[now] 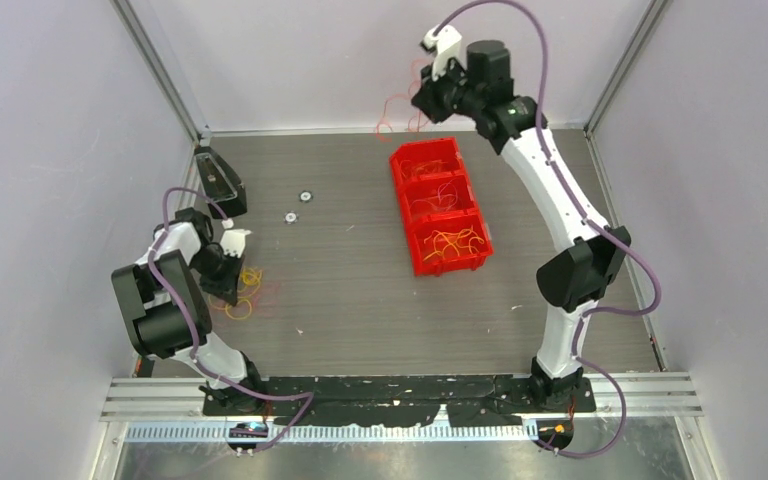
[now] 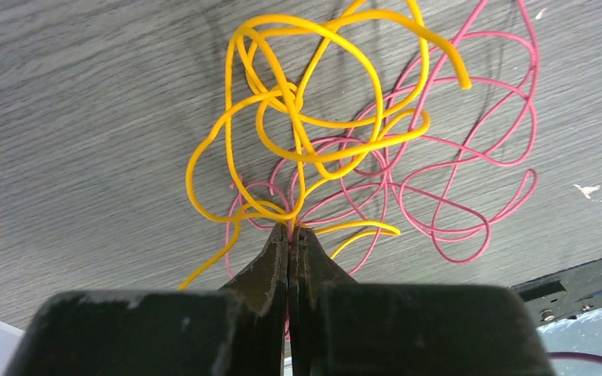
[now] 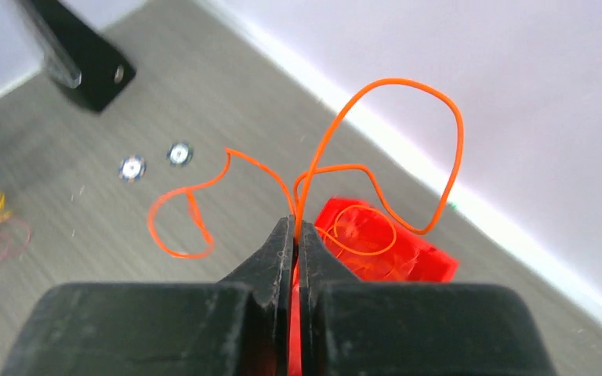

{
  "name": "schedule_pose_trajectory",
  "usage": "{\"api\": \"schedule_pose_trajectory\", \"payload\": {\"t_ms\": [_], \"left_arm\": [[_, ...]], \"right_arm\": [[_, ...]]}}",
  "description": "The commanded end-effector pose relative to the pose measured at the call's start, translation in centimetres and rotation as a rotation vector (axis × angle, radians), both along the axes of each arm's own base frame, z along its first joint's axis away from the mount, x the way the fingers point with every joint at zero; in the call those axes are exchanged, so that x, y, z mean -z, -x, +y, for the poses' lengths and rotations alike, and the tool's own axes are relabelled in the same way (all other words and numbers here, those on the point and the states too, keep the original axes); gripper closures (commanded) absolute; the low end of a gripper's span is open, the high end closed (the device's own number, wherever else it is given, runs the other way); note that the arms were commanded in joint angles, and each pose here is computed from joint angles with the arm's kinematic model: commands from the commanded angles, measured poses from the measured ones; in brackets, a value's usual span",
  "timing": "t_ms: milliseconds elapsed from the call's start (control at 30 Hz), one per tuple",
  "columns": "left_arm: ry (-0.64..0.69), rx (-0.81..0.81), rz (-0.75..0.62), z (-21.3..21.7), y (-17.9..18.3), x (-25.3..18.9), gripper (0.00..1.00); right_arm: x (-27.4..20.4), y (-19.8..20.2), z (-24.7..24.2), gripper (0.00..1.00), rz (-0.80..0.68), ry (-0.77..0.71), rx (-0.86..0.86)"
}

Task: Untangle the cables

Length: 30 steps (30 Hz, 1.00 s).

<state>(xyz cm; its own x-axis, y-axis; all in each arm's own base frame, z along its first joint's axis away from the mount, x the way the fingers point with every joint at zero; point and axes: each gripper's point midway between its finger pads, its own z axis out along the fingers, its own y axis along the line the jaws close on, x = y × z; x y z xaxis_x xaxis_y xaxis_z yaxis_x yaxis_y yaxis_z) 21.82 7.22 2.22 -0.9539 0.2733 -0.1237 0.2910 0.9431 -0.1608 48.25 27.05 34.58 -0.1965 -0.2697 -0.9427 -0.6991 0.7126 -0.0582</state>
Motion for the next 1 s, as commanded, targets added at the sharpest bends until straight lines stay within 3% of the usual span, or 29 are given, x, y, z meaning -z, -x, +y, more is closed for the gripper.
{"api": "schedule_pose_trajectory", "payload": {"t_ms": [0, 167, 367, 700, 967], "left_arm": [[0.051, 0.003, -0.035, -0.6, -1.2, -1.3, 1.0], [0.089, -0.014, -0.05, -1.4, -1.4, -1.8, 1.0], [0.101, -0.024, -0.057, -1.7, -1.2, -2.2, 1.0], [0.062, -0.008, -0.035, -1.2, -0.4, -2.3, 1.0], [0.066, -0.007, -0.029, -1.3, -0.1, -2.6, 1.0]], "right_arm": [[-8.4, -0.4, -1.1, 0.95, -0.167, -0.162, -0.004], [-9.5, -3.4, -1.9, 0.95, -0.22, -0.198, 0.029], [-7.4, -6.7, -2.0, 0.95, -0.15, -0.278, 0.055], [2.8, -9.9, -1.8, 0.95, 0.036, -0.283, 0.103], [13.1, -12.4, -5.6, 0.95, 0.114, -0.073, 0.164]]}}
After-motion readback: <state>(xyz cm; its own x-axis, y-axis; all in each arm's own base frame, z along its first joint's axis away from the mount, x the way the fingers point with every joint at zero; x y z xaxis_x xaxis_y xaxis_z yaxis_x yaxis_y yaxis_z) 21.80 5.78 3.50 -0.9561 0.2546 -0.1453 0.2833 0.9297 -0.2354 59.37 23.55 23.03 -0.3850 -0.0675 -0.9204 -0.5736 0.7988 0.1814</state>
